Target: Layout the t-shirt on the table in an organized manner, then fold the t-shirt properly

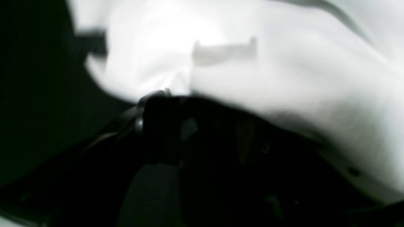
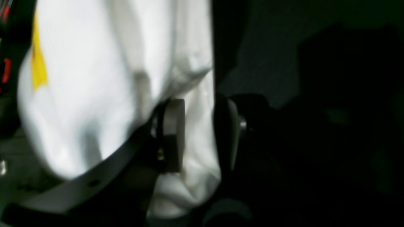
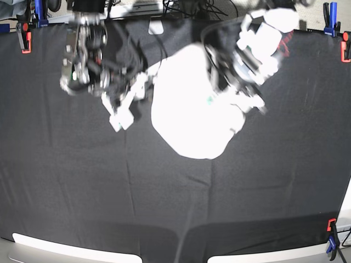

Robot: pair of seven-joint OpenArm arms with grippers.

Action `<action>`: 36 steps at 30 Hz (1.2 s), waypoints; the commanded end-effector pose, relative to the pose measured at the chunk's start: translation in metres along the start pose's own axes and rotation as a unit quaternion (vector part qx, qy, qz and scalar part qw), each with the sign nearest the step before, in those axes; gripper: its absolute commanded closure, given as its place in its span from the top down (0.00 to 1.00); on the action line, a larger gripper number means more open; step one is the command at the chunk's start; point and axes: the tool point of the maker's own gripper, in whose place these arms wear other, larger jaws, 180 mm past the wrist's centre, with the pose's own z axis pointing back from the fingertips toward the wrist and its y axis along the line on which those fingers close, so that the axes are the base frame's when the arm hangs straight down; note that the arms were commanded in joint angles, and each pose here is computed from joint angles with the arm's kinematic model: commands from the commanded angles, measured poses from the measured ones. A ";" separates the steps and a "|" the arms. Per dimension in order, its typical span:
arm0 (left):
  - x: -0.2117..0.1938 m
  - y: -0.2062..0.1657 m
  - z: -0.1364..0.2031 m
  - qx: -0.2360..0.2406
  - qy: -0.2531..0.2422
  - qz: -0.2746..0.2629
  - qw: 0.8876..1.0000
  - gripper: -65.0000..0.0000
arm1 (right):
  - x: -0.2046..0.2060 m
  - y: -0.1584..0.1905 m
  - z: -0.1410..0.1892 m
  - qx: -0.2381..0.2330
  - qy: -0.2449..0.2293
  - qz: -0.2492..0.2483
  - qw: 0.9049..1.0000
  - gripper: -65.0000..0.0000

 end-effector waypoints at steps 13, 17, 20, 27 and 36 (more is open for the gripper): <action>0.010 0.034 0.004 0.027 -0.018 0.040 0.999 0.49 | -0.010 0.064 -0.013 0.093 0.005 0.025 0.995 0.32; -0.002 0.049 0.006 0.059 0.001 0.062 0.996 0.49 | -0.014 0.049 -0.010 0.060 0.014 0.033 0.998 0.32; -0.012 0.072 0.013 0.101 0.004 0.098 0.990 0.49 | -0.006 0.031 0.002 0.033 -0.005 0.022 0.999 0.32; -0.009 0.068 0.047 0.047 -0.042 0.139 0.988 0.49 | 0.007 -0.008 0.034 -0.027 -0.048 -0.007 0.998 0.32; -0.046 0.028 0.084 0.027 -0.002 0.136 0.990 0.49 | -0.024 -0.022 0.076 -0.065 -0.040 -0.025 0.997 0.32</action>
